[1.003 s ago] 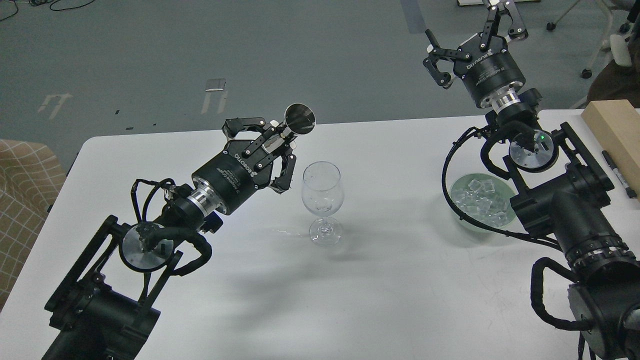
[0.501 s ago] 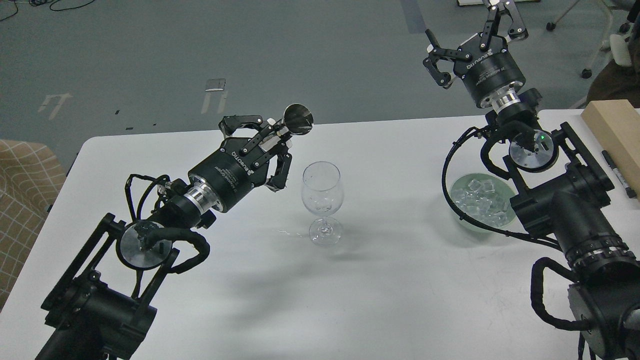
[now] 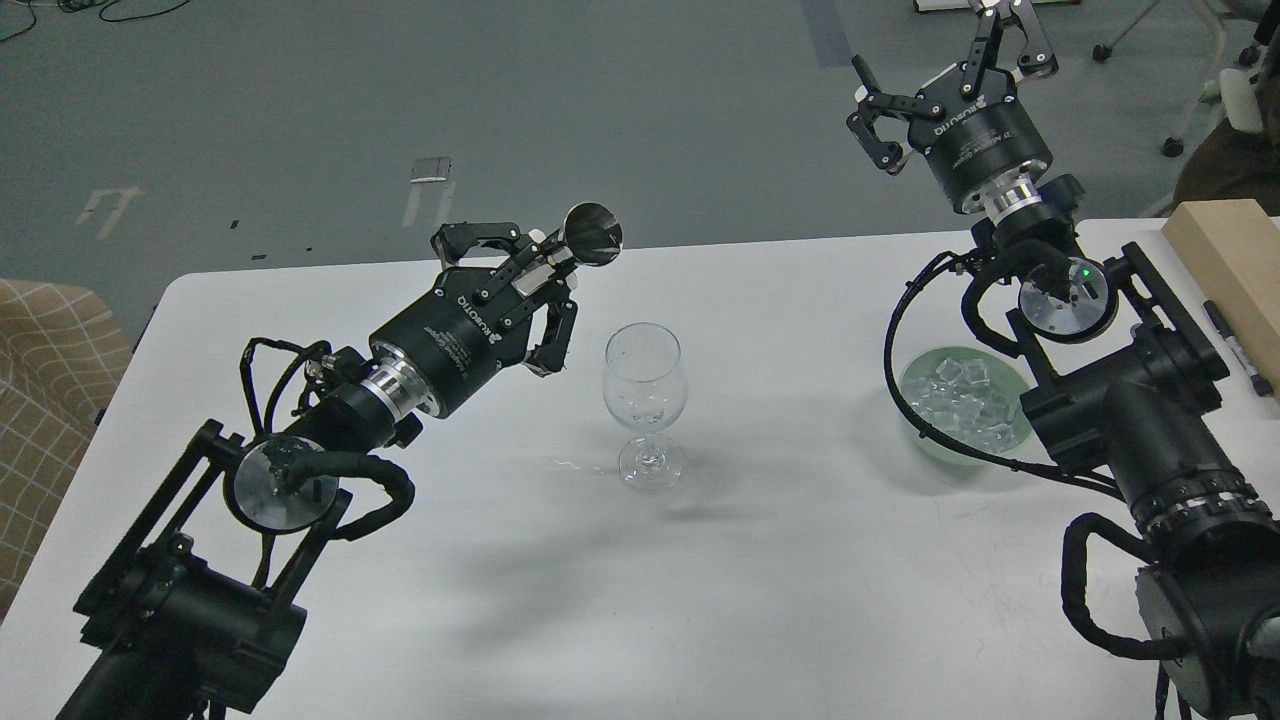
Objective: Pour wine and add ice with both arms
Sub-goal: 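Tilt the jigger over the wine glass rim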
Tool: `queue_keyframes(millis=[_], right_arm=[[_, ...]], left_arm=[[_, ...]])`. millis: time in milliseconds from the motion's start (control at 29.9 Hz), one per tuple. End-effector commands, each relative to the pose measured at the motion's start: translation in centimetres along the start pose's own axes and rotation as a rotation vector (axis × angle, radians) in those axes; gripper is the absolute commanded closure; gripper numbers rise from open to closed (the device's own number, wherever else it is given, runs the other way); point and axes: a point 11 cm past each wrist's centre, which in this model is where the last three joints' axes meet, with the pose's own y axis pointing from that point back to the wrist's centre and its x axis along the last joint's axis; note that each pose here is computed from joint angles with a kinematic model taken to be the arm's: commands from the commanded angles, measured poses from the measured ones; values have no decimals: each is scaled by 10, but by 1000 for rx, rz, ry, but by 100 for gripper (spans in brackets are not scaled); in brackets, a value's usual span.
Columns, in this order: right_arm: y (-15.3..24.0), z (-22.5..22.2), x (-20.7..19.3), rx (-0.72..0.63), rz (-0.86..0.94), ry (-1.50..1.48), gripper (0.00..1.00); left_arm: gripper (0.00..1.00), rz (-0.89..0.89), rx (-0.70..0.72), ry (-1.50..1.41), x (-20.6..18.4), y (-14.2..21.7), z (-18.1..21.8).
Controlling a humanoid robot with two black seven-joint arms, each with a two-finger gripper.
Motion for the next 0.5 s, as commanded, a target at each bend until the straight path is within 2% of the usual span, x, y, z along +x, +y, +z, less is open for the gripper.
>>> queue_keyframes(millis=[0,468], right_arm=[[0,0,0,0,0,0,0],[0,-1,0,1,0,0,0]], left_arm=[[80,-4,1,-7,-2,-1,0],[80,-42,58,-55,-18,-13,-16]])
